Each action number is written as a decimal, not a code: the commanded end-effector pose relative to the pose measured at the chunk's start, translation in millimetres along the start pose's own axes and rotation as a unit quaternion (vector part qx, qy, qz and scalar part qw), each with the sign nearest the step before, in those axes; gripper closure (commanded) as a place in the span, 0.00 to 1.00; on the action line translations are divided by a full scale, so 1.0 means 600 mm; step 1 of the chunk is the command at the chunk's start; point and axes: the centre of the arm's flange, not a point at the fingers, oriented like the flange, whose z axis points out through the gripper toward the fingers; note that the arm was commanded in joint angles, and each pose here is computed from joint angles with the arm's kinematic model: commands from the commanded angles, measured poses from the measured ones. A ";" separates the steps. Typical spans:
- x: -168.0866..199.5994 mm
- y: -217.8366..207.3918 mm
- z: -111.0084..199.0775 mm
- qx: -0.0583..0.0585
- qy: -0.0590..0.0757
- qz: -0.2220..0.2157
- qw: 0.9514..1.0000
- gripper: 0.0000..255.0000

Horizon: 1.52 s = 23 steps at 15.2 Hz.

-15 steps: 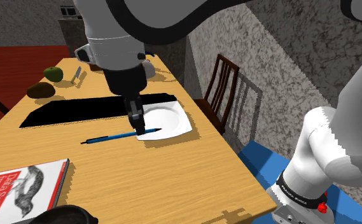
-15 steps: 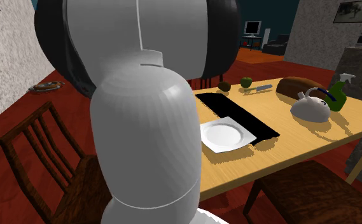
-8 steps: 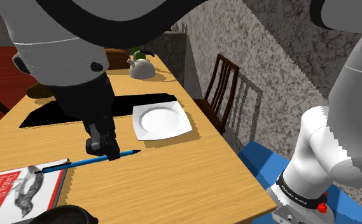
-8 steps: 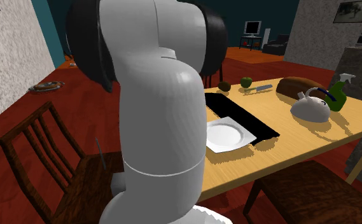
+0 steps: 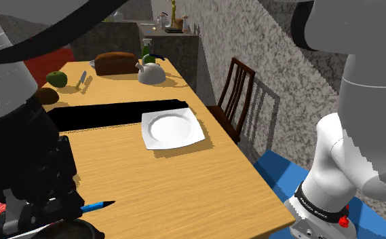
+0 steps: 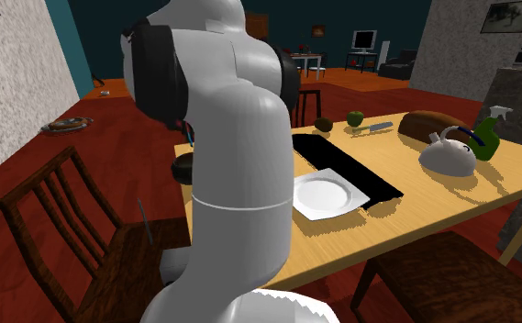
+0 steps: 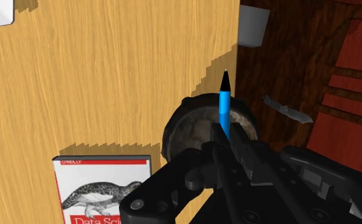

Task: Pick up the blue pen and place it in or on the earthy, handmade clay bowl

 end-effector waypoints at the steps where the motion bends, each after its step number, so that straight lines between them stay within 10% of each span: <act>1: 0.010 -0.013 0.012 0.000 0.000 0.001 1.000 1.00; 23: 0.022 -0.016 0.143 0.000 0.000 0.001 1.000 1.00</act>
